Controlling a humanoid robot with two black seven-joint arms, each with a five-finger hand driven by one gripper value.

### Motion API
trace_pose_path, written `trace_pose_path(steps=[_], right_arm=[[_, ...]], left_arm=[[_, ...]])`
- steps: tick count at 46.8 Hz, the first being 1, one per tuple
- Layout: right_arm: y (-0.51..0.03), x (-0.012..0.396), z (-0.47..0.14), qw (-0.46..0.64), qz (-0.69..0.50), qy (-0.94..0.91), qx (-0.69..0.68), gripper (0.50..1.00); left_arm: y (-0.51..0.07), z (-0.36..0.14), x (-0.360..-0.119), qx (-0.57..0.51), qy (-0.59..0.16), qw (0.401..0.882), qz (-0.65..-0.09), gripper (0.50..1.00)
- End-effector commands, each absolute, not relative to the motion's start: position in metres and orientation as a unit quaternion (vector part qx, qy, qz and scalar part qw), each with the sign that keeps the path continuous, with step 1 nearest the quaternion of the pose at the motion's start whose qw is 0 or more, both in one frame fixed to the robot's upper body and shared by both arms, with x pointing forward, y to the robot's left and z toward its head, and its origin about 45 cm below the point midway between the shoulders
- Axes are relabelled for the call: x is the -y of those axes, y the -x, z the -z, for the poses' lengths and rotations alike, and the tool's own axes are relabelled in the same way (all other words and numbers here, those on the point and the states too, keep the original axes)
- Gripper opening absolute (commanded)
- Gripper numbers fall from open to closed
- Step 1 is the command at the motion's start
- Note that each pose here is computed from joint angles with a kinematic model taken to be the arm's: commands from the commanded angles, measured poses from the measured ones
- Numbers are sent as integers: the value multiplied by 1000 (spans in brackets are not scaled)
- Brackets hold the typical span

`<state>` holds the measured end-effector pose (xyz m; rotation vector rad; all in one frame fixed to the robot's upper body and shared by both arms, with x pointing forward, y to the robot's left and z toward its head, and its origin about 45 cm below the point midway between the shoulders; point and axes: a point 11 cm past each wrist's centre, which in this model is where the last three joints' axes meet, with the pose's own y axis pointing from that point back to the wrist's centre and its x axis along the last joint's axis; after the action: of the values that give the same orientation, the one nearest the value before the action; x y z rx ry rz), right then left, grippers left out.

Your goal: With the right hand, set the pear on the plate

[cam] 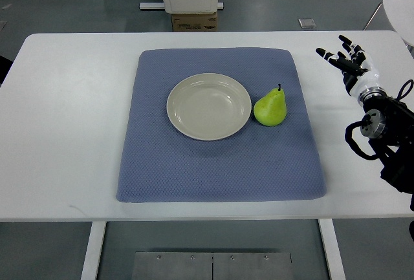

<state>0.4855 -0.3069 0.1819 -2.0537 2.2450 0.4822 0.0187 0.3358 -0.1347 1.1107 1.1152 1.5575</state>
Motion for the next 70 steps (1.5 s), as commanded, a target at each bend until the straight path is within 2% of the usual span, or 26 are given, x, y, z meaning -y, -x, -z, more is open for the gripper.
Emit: trace_pose_path(steps=[1, 10, 18, 24, 42, 70], right_arm=[[-485, 306, -181, 27, -156, 668, -727, 1000], [-483, 320, -182, -2, -131, 675, -726, 1000], [-482, 317, -183, 9, -135, 695, -706, 1000], [-481, 330, -189, 19, -123, 704, -699, 1000], [-475, 315, -195, 63, -106, 763, -634, 1000], [-452, 289, -182, 48, -52, 836, -544, 1000]], left_arm=[[-19, 135, -336, -450, -449, 447, -629, 1000], [-19, 135, -336, -450, -449, 447, -629, 1000], [-19, 135, -336, -451, -449, 447, -629, 1000], [-19, 135, -336, -450, -449, 447, -629, 1000], [-19, 135, -336, -451, -449, 447, -629, 1000], [-19, 135, -336, -450, -449, 447, -629, 1000]])
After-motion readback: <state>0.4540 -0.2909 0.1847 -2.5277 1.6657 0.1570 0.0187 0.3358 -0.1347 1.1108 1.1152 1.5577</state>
